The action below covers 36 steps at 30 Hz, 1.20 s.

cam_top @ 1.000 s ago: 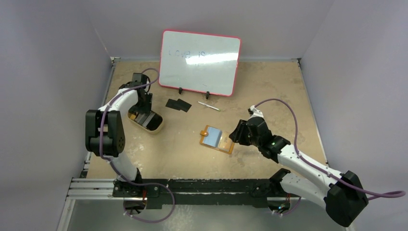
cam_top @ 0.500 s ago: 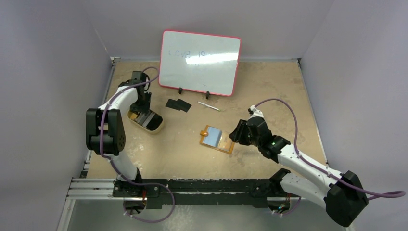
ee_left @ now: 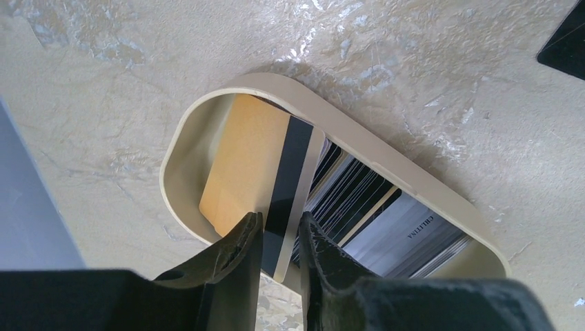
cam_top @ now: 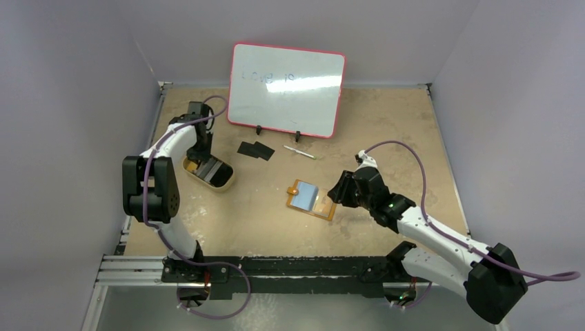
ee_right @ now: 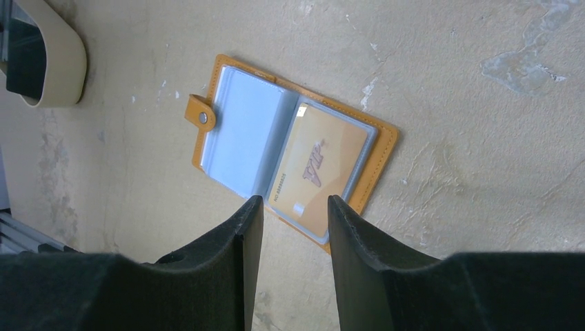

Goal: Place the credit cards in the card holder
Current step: Pick up the credit card from the storage box.

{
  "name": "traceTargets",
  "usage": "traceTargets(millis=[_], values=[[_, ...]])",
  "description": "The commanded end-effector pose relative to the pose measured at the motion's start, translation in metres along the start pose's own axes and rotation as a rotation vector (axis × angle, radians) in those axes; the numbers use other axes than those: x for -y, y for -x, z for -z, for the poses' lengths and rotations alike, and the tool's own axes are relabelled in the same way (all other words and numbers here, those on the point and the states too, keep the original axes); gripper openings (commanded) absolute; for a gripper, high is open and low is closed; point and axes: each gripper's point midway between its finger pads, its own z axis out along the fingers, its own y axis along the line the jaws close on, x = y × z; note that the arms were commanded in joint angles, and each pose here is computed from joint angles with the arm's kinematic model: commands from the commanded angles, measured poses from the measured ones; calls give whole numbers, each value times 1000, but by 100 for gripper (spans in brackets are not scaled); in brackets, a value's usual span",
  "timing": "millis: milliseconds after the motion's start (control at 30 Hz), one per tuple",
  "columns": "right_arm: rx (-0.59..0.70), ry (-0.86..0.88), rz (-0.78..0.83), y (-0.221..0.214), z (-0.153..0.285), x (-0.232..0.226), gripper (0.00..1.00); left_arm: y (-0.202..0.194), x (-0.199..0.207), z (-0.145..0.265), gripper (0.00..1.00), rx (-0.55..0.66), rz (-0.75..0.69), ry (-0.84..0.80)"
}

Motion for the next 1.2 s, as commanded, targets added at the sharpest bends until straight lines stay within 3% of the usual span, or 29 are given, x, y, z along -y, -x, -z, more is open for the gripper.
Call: traceTargets(millis=[0, 400, 833, 1000, 1167], values=[[50, 17, 10, 13, 0, -7, 42, 7, 3, 15, 21, 20, 18, -25], [49, 20, 10, 14, 1, -8, 41, 16, -14, 46, 0, 79, 39, 92], [57, 55, -6, 18, 5, -18, 41, 27, -27, 94, 0, 182, 73, 209], [59, 99, -10, 23, 9, -29, 41, 33, -22, 118, 0, 274, 121, 148], [65, 249, -48, 26, 20, -56, 41, 43, -6, 142, 0, 380, 142, 19]])
